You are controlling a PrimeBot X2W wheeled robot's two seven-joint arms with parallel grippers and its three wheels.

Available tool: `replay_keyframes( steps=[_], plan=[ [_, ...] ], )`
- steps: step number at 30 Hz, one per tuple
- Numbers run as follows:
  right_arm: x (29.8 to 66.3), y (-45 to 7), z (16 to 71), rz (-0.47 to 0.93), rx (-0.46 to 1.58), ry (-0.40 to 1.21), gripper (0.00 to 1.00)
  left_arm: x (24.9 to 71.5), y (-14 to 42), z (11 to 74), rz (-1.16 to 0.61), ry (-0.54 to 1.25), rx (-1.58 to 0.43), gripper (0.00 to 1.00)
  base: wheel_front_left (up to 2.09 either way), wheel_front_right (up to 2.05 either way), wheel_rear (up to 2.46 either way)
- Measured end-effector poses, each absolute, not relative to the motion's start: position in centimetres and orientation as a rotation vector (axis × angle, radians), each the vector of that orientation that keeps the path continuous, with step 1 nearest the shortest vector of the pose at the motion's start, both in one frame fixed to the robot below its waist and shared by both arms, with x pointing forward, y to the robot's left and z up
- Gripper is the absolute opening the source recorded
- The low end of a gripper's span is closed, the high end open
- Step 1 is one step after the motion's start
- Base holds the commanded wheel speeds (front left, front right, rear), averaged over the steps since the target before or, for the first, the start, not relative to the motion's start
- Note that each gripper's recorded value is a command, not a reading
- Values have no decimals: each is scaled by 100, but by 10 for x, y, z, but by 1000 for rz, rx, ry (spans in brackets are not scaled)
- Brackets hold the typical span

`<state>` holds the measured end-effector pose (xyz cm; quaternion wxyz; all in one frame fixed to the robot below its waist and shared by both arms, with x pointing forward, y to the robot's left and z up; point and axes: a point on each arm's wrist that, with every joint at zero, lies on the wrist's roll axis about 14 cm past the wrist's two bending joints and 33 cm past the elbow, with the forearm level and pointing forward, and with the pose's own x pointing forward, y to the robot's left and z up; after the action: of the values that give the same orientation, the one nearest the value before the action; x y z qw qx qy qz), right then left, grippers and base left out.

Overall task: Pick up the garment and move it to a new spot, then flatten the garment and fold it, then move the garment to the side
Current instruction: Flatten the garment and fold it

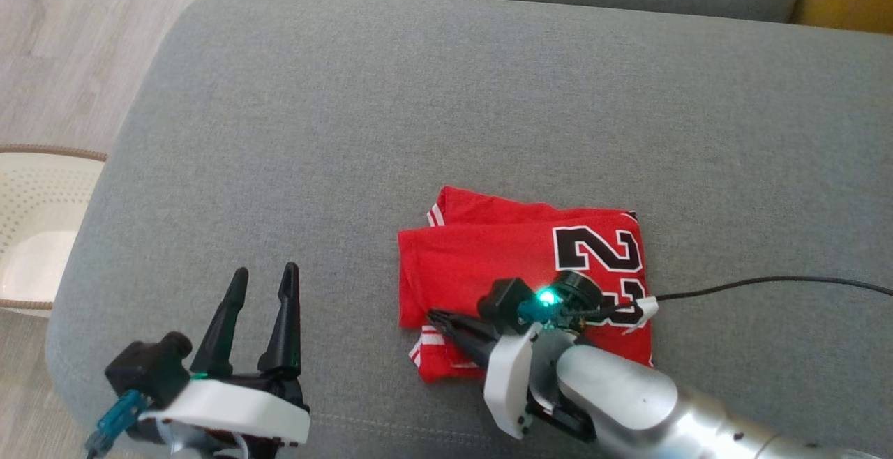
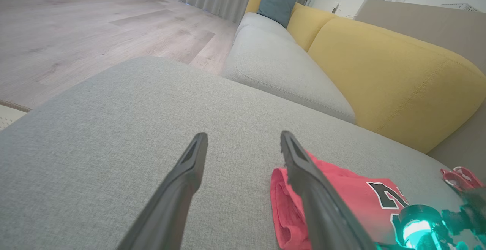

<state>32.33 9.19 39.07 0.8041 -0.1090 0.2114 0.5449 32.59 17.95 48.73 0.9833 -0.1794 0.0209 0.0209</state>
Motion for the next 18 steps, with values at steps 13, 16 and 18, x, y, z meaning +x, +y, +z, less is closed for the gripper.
replay_keyframes(
  steps=[13,16,18],
  plan=[
    [333,110,424,1149,-80,386,0,331,176,488,24,40,-365,100,0,0,0],
    [332,113,427,1144,-32,400,84,331,175,486,20,45,-365,100,0,0,0],
    [331,115,428,1142,-14,403,100,332,173,486,15,46,-360,100,0,0,0]
  ],
)
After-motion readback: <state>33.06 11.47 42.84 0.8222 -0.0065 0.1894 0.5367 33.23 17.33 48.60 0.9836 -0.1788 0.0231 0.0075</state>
